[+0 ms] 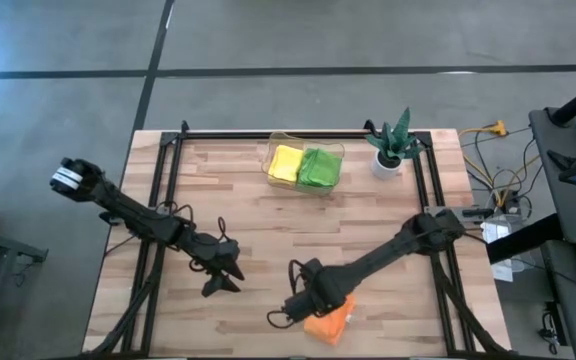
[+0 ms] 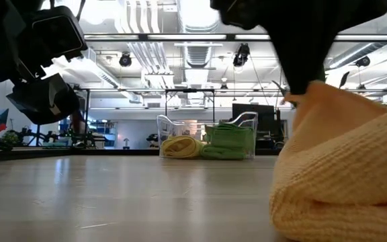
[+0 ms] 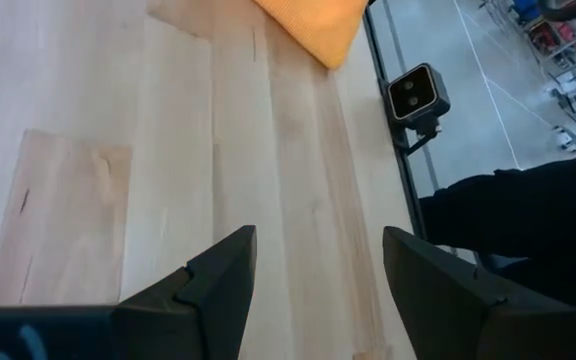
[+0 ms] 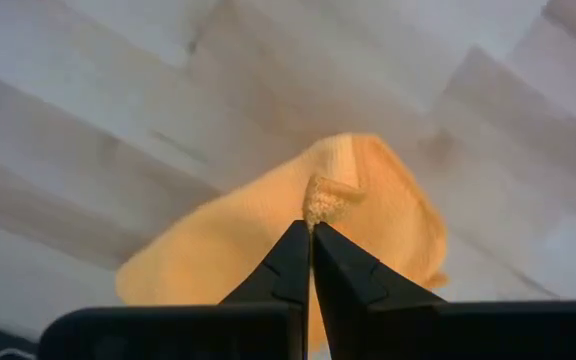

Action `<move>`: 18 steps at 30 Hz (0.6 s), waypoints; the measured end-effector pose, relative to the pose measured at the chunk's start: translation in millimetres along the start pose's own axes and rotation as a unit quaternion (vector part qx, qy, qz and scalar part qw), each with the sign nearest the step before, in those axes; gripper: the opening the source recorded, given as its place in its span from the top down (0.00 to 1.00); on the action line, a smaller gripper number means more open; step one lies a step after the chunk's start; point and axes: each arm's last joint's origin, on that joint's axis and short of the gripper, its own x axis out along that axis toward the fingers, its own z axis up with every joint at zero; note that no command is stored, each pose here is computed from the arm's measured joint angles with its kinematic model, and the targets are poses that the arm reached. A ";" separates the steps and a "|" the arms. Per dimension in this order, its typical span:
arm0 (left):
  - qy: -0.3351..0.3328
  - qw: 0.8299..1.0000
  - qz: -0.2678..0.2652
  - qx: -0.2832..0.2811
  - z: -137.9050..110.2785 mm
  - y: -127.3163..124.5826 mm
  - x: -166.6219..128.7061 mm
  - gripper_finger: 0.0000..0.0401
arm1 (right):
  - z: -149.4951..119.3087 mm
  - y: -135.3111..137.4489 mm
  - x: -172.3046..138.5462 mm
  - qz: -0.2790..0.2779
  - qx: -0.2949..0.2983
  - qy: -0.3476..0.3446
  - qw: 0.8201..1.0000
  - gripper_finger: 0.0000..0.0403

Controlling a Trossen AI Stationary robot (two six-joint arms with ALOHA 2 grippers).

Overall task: Fold microfiber towels
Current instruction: Fold the orange microfiber towel

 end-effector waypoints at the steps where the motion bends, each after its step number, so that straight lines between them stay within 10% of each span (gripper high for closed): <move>1: 0.001 1.000 0.001 0.000 -0.2 0.3 0.3 0.50 | -3.6 0.1 0.3 0.000 0.004 0.000 1.000 0.98; 18: -0.006 1.000 -0.005 0.002 1.1 -0.2 2.4 0.50 | -41.5 -14.4 25.2 -0.074 0.045 -0.009 0.996 0.98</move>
